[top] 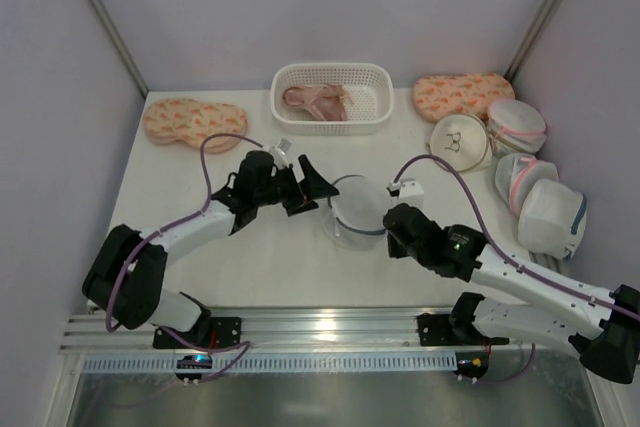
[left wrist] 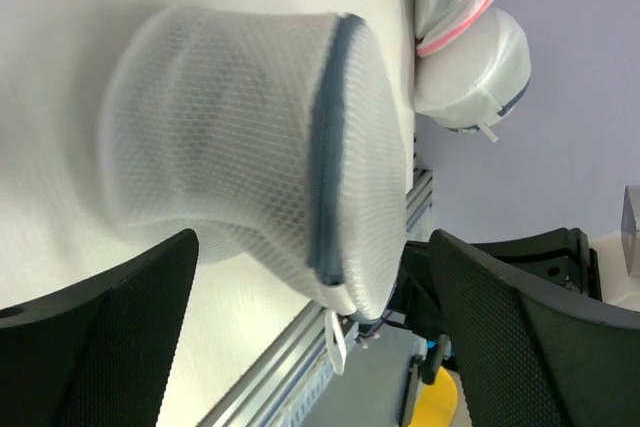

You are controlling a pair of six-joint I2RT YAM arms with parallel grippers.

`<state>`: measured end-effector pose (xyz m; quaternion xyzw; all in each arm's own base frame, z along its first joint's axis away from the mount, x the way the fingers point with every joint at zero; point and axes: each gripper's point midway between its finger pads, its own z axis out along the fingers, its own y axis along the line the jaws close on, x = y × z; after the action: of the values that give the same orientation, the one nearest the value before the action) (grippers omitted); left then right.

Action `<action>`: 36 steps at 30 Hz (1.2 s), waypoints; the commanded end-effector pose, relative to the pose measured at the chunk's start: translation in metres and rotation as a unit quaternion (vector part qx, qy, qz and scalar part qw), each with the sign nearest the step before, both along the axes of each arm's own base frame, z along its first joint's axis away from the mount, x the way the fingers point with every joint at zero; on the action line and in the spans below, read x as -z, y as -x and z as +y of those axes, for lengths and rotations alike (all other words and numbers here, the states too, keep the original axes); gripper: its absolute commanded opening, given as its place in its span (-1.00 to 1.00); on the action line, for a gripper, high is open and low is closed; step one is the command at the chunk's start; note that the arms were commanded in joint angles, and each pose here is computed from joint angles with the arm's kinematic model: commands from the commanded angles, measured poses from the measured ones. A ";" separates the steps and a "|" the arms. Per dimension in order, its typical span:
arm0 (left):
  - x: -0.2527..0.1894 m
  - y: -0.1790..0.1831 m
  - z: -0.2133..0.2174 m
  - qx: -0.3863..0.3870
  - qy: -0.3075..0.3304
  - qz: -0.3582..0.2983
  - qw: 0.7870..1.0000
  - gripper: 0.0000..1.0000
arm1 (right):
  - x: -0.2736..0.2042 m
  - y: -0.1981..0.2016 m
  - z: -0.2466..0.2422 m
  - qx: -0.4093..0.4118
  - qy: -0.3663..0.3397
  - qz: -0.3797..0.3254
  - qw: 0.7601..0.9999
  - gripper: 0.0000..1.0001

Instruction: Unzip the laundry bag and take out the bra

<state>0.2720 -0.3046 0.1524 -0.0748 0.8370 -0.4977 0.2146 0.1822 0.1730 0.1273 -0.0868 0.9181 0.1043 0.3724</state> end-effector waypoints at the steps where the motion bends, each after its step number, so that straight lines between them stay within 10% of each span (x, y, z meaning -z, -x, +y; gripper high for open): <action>1: 0.004 -0.002 0.010 0.024 -0.042 -0.027 0.998 0.99 | -0.007 -0.005 -0.026 0.054 0.033 -0.020 0.998 -0.92; 12: 0.008 0.049 0.062 -0.088 -0.052 0.003 0.995 0.99 | -0.015 0.011 0.045 -0.090 -0.104 -0.007 0.990 -0.92; 19: -0.016 0.085 0.052 -0.095 0.053 0.022 0.994 0.99 | -0.055 0.064 0.124 -0.304 -0.282 0.030 0.910 -0.93; 34: -0.032 0.084 -0.006 -0.031 0.120 0.037 0.992 0.97 | -0.032 0.058 0.134 -0.306 -0.253 0.046 0.917 -0.92; 36: -0.034 0.086 -0.018 -0.008 0.128 0.033 0.991 0.61 | -0.030 0.057 0.133 -0.301 -0.248 0.046 0.920 -0.92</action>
<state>0.1821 -0.2982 0.1403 -0.1677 0.8150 -0.5293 0.1659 0.1211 0.2983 0.1446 -0.2488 0.8259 0.4297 0.2671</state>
